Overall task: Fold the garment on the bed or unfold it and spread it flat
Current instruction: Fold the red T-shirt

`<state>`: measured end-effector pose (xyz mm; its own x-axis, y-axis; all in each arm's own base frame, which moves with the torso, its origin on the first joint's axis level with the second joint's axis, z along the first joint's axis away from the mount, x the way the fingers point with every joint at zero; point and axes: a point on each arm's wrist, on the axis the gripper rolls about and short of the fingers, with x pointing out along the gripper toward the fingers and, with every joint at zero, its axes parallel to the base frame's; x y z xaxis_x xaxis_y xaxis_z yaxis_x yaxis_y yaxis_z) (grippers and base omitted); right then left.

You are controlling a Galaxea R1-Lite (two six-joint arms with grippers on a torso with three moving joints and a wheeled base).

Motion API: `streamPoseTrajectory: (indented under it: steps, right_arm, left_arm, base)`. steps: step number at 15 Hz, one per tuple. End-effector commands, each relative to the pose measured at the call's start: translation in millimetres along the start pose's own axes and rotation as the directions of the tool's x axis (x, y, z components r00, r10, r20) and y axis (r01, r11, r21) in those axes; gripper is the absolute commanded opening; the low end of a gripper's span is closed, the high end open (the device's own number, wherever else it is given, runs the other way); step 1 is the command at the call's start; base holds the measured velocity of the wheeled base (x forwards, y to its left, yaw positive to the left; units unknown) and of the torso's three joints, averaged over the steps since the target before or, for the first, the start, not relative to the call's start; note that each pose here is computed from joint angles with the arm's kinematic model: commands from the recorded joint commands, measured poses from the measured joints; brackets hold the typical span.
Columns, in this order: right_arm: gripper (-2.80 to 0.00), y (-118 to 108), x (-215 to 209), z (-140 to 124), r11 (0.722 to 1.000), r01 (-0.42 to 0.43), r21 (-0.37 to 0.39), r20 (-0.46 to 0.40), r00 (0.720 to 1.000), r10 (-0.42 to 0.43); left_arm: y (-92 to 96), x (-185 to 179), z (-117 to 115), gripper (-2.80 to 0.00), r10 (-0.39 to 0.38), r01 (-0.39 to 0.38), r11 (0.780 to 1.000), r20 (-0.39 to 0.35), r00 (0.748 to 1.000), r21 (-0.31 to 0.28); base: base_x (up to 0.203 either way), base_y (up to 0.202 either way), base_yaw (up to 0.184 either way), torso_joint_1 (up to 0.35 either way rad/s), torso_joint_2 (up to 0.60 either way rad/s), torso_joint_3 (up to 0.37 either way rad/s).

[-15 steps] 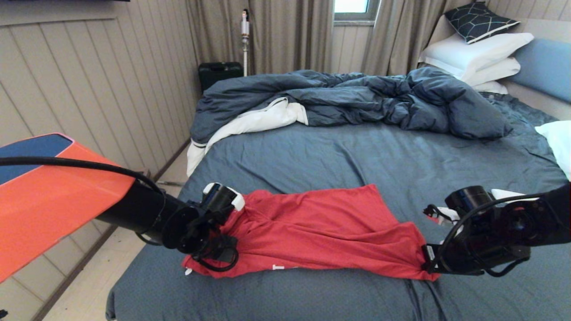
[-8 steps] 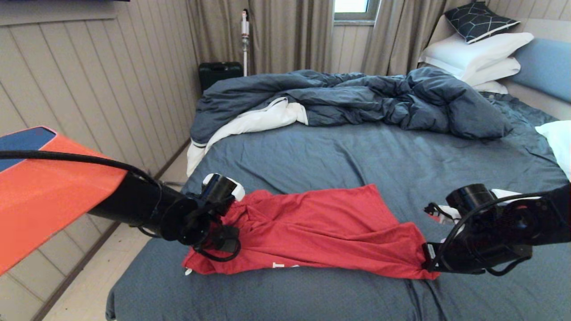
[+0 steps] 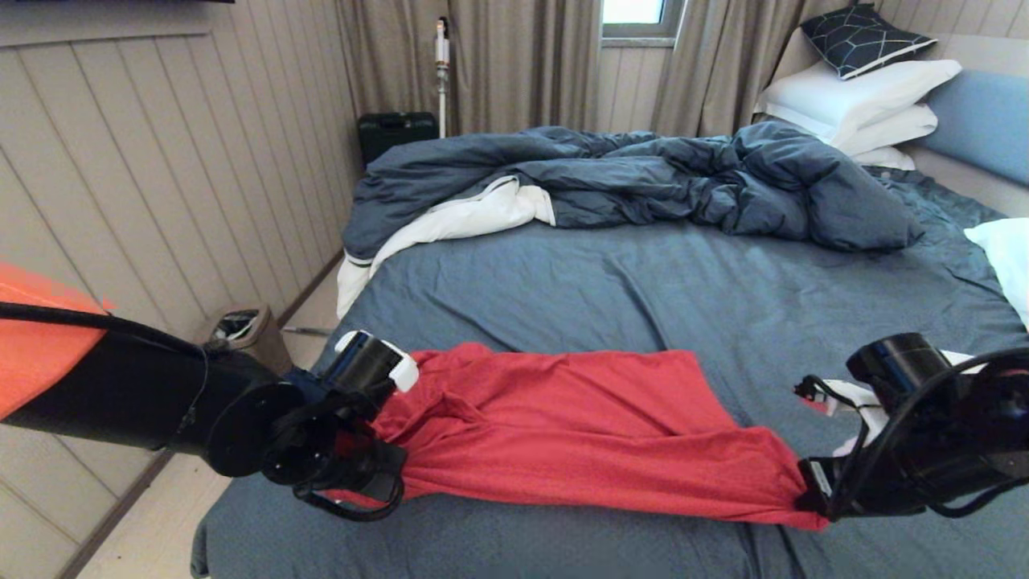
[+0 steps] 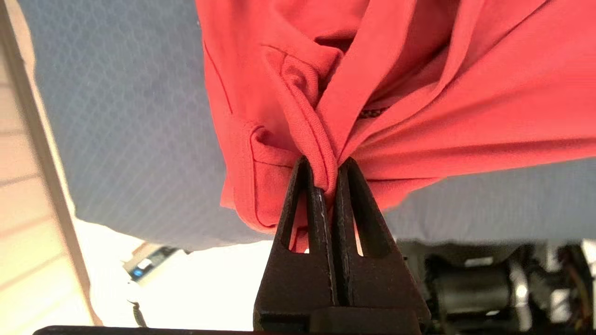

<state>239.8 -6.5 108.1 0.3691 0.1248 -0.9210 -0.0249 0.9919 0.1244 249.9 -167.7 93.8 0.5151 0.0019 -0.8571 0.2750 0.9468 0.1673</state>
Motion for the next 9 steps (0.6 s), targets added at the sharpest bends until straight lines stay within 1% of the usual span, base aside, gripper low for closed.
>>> streamPoseTrajectory:
  steps: [1, 3, 5, 9]
  right_arm:
    - [-2.80, -3, -11, -9, 1.000, 0.006, -0.004, 0.024, 1.000, -0.006]
    - [-2.80, -12, -17, -18, 1.000, 0.022, -0.005, 0.029, 0.999, -0.022]
    - [-2.80, -18, -17, -30, 0.999, 0.031, -0.017, 0.008, 1.000, -0.031]
    - [-2.80, -22, -11, -50, 1.000, 0.008, -0.025, -0.048, 0.999, -0.009]
  left_arm:
    - [-1.0, -12, -2, -2.80, -0.010, 0.010, 1.000, 0.022, 1.000, 0.012]
    - [-1.6, -17, -3, -2.80, -0.012, 0.012, 1.000, 0.016, 1.000, 0.024]
    - [-3.1, -23, -9, -2.80, -0.018, 0.017, 0.999, 0.003, 1.000, 0.042]
    - [-10.7, -20, -42, -2.80, -0.023, 0.030, 0.995, -0.073, 0.997, 0.100]
  base:
    - [0.000, 0.000, 0.000, 0.000, 0.00, 0.000]
    - [0.000, 0.000, 0.000, 0.000, 0.00, 0.000]
    - [0.000, 0.000, 0.000, 0.000, 0.00, 0.000]
    - [0.000, 0.000, 0.000, 0.000, 0.00, 0.000]
